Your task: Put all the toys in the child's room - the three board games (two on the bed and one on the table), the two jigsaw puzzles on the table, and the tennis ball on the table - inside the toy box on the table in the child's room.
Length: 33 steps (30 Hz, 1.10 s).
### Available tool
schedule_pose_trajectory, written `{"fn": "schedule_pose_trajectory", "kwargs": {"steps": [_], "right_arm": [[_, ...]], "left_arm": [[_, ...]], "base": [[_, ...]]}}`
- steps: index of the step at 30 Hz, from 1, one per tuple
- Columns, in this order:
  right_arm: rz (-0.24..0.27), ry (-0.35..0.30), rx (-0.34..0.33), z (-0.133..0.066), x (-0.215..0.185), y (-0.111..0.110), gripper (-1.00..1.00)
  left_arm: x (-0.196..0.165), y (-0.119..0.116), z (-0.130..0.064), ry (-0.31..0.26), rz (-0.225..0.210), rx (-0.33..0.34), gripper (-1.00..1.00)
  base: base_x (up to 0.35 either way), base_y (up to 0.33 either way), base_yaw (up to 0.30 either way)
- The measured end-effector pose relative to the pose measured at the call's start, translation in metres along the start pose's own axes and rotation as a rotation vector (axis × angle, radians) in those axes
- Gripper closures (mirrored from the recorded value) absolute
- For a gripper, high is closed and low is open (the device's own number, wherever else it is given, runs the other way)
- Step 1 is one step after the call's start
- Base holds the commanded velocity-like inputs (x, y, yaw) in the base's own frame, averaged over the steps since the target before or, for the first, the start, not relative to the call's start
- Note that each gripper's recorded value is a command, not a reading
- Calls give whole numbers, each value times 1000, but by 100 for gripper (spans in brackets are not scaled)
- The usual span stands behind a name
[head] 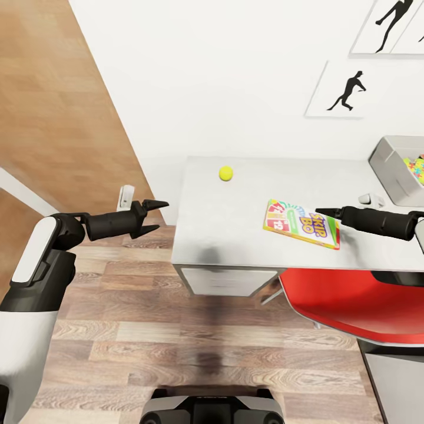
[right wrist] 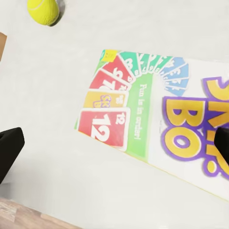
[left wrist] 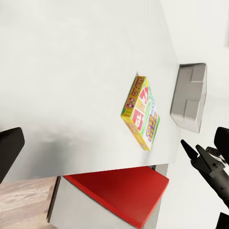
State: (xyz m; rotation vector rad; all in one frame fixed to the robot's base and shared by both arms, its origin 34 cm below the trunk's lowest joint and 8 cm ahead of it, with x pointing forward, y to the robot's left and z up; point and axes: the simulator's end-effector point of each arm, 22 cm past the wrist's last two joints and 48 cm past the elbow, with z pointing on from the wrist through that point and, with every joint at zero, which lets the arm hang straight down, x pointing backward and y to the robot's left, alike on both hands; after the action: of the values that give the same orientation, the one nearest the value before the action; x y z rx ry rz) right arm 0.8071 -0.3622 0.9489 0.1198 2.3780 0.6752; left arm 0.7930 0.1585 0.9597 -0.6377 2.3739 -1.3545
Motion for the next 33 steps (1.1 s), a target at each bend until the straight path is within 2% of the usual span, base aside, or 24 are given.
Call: {"fn": "schedule_pose_trajectory", "kwargs": {"steps": [10,21,33], "right_arm": [[43,-29,26,-11,-5,-19,-100],[58,-44,41,-18,-7,-29,-100],[67,-36,55,-20,1,-35,-100]], "left_arm": [[1,1,0,2,4,-7,-100],[2,1,1,3,6,-8,-100],[4,8,1,2,5,-24,-100]], "base": [[3,25,-31],[6,6,-168],[184,1,-79]]}}
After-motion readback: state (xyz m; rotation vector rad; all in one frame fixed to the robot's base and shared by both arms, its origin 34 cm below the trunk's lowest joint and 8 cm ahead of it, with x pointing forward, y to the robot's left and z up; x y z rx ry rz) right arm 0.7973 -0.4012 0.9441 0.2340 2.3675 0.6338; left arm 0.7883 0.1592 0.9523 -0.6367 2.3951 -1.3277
